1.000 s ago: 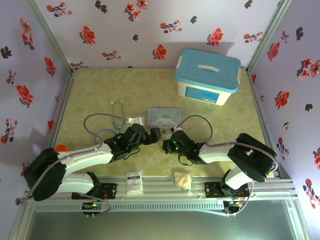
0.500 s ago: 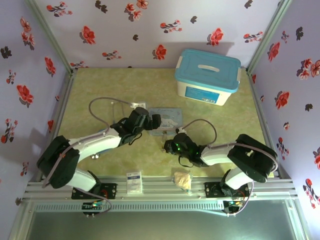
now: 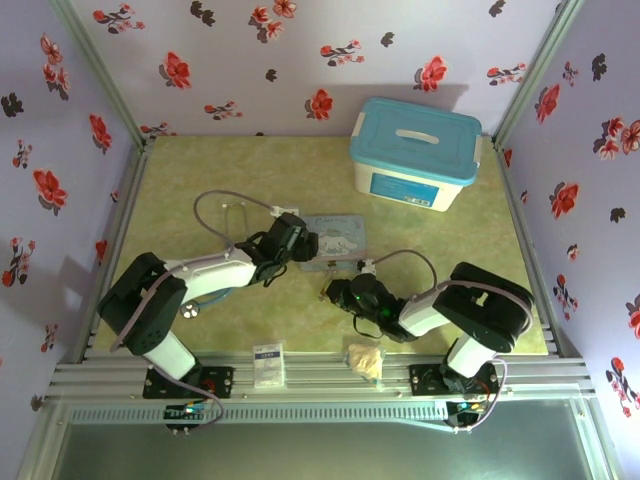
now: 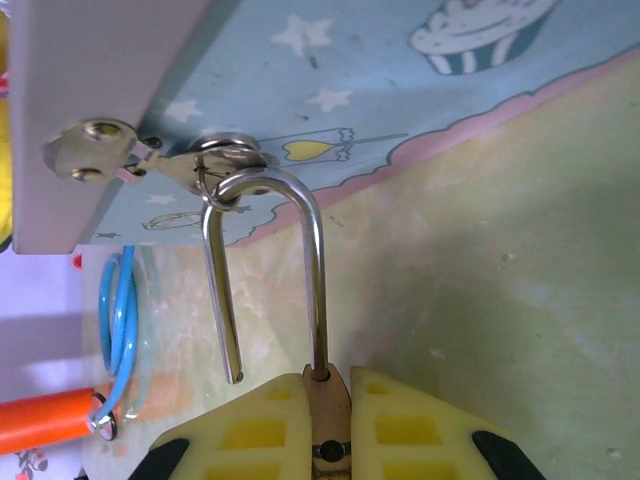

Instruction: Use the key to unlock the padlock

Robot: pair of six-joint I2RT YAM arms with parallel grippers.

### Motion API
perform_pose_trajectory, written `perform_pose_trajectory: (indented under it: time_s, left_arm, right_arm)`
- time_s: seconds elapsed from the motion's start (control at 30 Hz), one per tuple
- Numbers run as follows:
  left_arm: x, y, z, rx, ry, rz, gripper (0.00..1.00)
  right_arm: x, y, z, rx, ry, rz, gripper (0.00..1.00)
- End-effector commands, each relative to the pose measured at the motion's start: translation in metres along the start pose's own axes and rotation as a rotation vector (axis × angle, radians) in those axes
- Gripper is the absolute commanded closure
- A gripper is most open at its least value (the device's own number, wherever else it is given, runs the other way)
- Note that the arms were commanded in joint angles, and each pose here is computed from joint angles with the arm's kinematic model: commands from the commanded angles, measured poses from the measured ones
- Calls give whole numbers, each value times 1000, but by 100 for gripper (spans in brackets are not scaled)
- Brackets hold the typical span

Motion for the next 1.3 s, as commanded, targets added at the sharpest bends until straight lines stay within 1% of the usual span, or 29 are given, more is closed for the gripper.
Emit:
perform_pose_trajectory:
  time_s: [0.0,0.2,0.37,0.5,0.6,0.7,0.73,0.77,0.83,0.9,1.1,1.27]
  left_arm:
    - [12,-8,3,-27,-37,38,33]
    - [20,-10,7,-37,-44,49,39]
    - [28,-14,9,-52,-53,74,40]
    - [32,-15,10,-53,-55,81,41]
    - [32,-14,10,-53,-55,82,41]
    - [31,-13,10,-54,-58,80,42]
    - [31,-13,10,-54,-62,80,43]
    - [31,-13,10,-52,-67,80,45]
    - [31,-14,10,-54,-76,81,46]
    - [32,-14,10,-54,-82,85,46]
    - [32,-13,10,-54,-91,88,47]
    - [32,-12,9,-42,-109,89,49]
  right_arm:
    - [-9,3,-15,7,-62,-103,100]
    - [-9,-2,-11,-79,-52,-107,100]
    - [-10,0,-14,-146,-52,-125,100]
    - [-5,-1,-16,-138,-32,-127,100]
    - [-6,3,-21,-127,-32,-159,100]
    - [-9,8,-24,-150,-42,-186,100]
    - [-9,8,-24,-150,-37,-188,100]
    - [-9,7,-23,-152,-35,-185,100]
    - [-6,4,-18,-166,-22,-167,100]
    - [-6,4,-15,-177,-23,-176,100]
    - [-13,13,-9,-203,-21,-255,100]
    - [-14,4,7,-247,-41,-280,100]
Point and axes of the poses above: each hand's point on the last joint's axis, 136 mm out from that joint toward the fingers, its own y axis back along the fingers, its own z axis along the line the jaws close on, x = y × z, the point moved 8 cm from there along y, back along the fingers, and after that the axes turned 15 degrees about -y, right-handed, at the moved point
